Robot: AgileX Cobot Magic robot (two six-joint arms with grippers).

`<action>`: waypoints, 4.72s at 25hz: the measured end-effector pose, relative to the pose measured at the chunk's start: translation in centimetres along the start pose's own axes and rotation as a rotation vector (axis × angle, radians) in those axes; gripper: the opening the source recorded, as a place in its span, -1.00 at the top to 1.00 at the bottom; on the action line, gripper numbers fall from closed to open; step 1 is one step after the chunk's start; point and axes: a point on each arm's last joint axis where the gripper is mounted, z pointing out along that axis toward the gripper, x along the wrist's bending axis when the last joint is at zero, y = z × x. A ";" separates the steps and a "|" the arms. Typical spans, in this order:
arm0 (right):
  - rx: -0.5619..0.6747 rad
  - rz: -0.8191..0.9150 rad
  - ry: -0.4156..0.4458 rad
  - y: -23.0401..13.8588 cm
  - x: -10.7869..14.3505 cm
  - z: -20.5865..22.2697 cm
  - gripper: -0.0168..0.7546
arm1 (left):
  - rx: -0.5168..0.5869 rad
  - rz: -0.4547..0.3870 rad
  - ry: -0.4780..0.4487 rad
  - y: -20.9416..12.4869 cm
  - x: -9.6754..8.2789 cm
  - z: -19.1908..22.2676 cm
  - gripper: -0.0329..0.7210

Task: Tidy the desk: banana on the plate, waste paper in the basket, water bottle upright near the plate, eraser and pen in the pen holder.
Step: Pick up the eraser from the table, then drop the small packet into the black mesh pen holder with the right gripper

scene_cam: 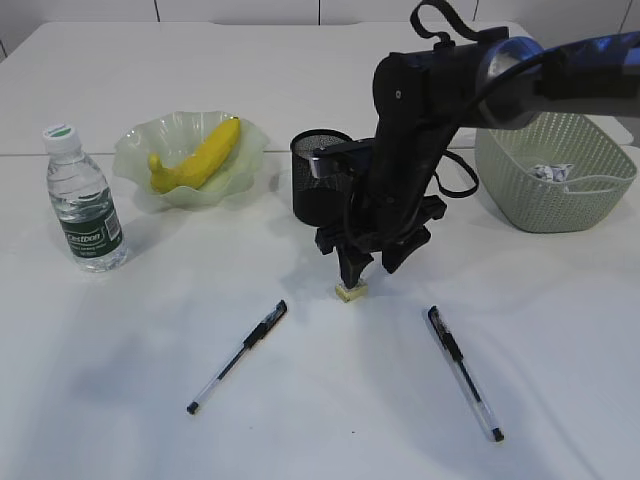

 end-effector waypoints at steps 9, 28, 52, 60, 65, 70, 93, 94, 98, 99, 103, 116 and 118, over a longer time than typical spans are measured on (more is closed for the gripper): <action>-0.022 0.007 0.026 1.1 0.2 0.2 -0.22 | -0.004 0.000 0.000 0.0 0.0 0.0 -0.49; 0.004 0.003 0.033 1.2 0.4 1.1 -0.22 | -0.020 0.000 -0.002 0.2 0.0 0.0 -0.49; 0.041 -0.001 0.032 1.1 0.6 3.3 -0.22 | -0.022 0.000 -0.002 0.2 0.0 0.0 -0.48; 0.040 -0.006 0.026 1.1 0.5 3.3 0.25 | -0.013 -0.003 -0.002 0.3 0.0 0.3 -0.48; 0.038 -0.013 0.035 1.2 0.6 3.3 0.35 | -0.015 -0.003 -0.003 0.3 0.0 0.3 -0.48; 0.038 -0.014 0.036 1.2 0.6 3.3 0.36 | -0.019 -0.003 -0.003 0.4 0.0 0.3 -0.48; -0.472 -0.088 -0.050 6.0 1.0 -9.0 0.37 | -0.021 -0.003 -0.003 0.4 0.0 0.3 -0.48; -0.490 -0.090 -0.055 6.1 0.9 -9.0 0.37 | -0.021 -0.003 -0.003 0.4 0.0 0.3 -0.48; -0.548 -0.091 -0.076 6.6 0.4 -9.1 0.37 | -0.021 -0.003 -0.003 0.4 0.0 0.3 -0.48; -0.558 -0.090 -0.079 6.8 0.2 -9.0 0.37 | -0.021 -0.003 -0.003 0.4 0.0 0.3 -0.48; -0.586 -0.089 -0.089 7.3 -0.2 -8.0 0.37 | -0.021 -0.003 -0.003 0.4 0.0 0.3 -0.48; -0.614 -0.136 -0.165 8.2 -1.0 -5.5 0.28 | -0.027 -0.002 -0.004 0.4 0.0 0.3 -0.48; -0.618 -0.138 -0.166 8.3 -1.0 -5.5 0.20 | -0.029 -0.002 -0.004 0.5 0.0 0.3 -0.48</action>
